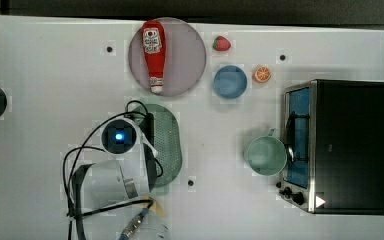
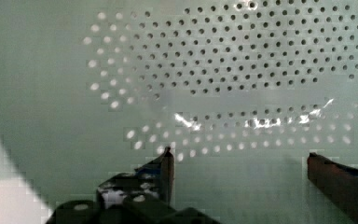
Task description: Drag strainer right to left.
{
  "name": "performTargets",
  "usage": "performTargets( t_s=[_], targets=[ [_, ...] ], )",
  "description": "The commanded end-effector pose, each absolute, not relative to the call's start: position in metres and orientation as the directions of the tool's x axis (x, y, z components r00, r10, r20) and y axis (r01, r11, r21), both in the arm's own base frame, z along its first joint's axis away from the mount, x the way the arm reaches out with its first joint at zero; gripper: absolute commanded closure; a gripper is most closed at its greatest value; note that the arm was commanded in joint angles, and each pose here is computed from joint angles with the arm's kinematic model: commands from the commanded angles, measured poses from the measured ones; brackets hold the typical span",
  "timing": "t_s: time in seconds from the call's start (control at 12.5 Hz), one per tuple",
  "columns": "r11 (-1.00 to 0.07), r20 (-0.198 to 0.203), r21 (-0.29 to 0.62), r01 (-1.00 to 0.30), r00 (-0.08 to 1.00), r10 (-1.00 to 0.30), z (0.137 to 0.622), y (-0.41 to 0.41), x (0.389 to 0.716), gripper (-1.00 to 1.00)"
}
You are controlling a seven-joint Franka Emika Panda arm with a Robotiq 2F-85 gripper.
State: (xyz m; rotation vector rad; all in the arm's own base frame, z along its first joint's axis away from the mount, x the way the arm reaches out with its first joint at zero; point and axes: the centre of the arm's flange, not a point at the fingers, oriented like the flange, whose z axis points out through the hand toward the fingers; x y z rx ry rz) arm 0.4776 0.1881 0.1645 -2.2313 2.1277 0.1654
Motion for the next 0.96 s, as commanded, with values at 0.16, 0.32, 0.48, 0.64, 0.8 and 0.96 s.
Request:
performTargets(
  t_s=[0.16, 0.32, 0.48, 0.64, 0.8, 0.96],
  targets=[
    [0.024, -0.124, 0.034, -0.999, -0.028, -0.992, 0.165, 0.233, 0.484, -1.0],
    [0.01, -0.135, 0.029, -1.0, -0.014, -0.991, 0.165, 0.256, 0.489, -1.0],
    [0.004, -0.142, 0.032, -0.999, -0.009, -0.99, 0.165, 0.277, 0.492, -1.0],
    [0.028, -0.153, 0.03, -0.999, -0.033, -0.988, 0.164, 0.295, 0.496, -1.0],
    [0.041, -0.161, 0.032, -0.999, -0.045, -0.986, 0.16, 0.311, 0.499, -1.0],
    [0.044, -0.166, 0.039, -0.998, -0.05, -0.985, 0.157, 0.325, 0.501, -1.0]
  ],
)
